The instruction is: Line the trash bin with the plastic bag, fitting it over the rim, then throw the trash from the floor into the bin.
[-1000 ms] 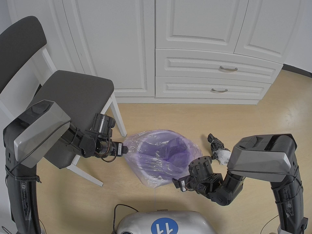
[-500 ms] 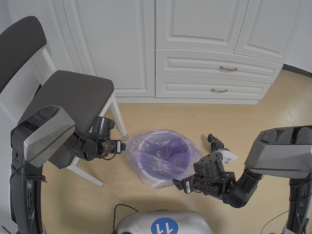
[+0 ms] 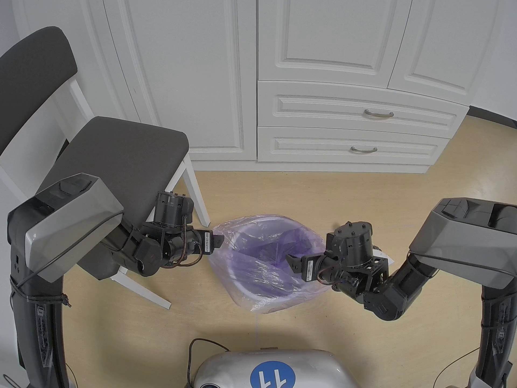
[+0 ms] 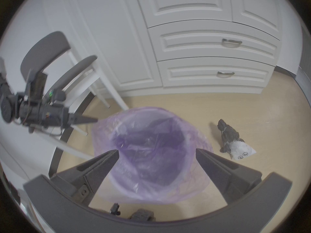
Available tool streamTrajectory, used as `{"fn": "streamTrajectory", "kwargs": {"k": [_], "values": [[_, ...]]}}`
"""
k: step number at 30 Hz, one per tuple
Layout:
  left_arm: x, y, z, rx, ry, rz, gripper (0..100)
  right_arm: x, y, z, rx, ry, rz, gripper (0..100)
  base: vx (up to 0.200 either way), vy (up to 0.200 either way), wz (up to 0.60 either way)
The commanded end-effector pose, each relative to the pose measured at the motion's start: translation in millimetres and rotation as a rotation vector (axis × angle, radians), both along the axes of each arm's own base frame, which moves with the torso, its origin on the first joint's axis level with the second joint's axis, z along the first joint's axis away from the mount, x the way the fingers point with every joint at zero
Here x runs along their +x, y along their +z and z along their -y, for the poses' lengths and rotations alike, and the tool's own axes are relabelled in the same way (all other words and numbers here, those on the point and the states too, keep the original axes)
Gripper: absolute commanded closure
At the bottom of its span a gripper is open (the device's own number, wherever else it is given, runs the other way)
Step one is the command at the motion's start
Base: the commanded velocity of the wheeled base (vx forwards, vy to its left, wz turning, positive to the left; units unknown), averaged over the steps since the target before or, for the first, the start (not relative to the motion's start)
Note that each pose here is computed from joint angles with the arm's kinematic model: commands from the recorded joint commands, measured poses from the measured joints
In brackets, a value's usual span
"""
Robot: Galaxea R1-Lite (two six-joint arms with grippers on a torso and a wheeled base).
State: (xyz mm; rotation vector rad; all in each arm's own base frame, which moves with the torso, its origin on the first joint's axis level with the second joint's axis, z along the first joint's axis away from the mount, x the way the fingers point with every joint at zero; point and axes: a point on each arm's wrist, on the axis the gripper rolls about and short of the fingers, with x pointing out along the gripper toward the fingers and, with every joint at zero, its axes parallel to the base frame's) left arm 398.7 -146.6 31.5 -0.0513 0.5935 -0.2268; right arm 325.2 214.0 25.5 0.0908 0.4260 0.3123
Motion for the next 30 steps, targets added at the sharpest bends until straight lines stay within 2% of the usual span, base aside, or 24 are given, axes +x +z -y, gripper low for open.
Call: {"fn": "streamTrajectory", "kwargs": {"k": [1,3,5,7,10,12,13,14,19,22,26,30], "values": [[-3.9,5.6,3.3,-0.005,-0.006,0.014,0,20.8,-3.0,0.9,0.016,-0.037,0.018,0,0.0,0.0,0.0],[-5.1,8.6,2.8,-0.007,-0.006,0.025,0,24.4,-0.6,-6.6,-0.02,-0.012,0.015,0,0.0,0.0,0.0],[-14.2,7.4,4.6,-0.007,-0.012,0.03,0,31.5,8.6,-12.8,-0.109,0.027,0.026,0,0.0,0.0,0.0],[-24.1,7.7,3.1,-0.016,-0.012,0.058,0,36.5,13.8,-15.3,-0.144,0.045,0.041,0,0.0,0.0,0.0],[-33.4,3.6,-2.4,-0.051,-0.012,0.115,0,41.7,16.1,-20.7,-0.121,0.121,0.047,0,0.0,0.0,0.0],[-31.5,-3.5,-5.6,-0.063,0.002,0.15,0,42.8,20.0,-24.9,-0.086,0.248,0.055,0,0.0,0.0,0.0],[-31.6,-4.0,-5.7,-0.062,0.004,0.152,0,42.7,20.0,-25.1,-0.086,0.256,0.056,0,0.0,0.0,0.0],[-29.3,-7.3,-12.1,-0.063,0.026,0.167,0,41.2,21.0,-26.3,-0.08,0.343,0.062,0,0.0,0.0,0.0],[-29.5,-10.8,-27.5,-0.034,0.087,0.162,0,41.0,7.4,-25.6,-0.107,0.424,0.052,0,0.0,0.0,0.0],[-25.7,-11.3,-38.5,-0.022,0.174,0.212,0,49.6,-5.5,-23.1,-0.083,0.497,0.039,0,0.0,0.0,0.0],[-25.6,-16.2,-39.6,-0.023,0.196,0.24,0,58.7,-19.4,-22.0,-0.078,0.506,0.024,0,0.0,0.0,0.0],[-28.6,-19.3,-36.9,-0.026,0.191,0.268,0,80.5,-39.1,-15.1,-0.082,0.476,0.01,0,0.0,0.0,0.0]]}}
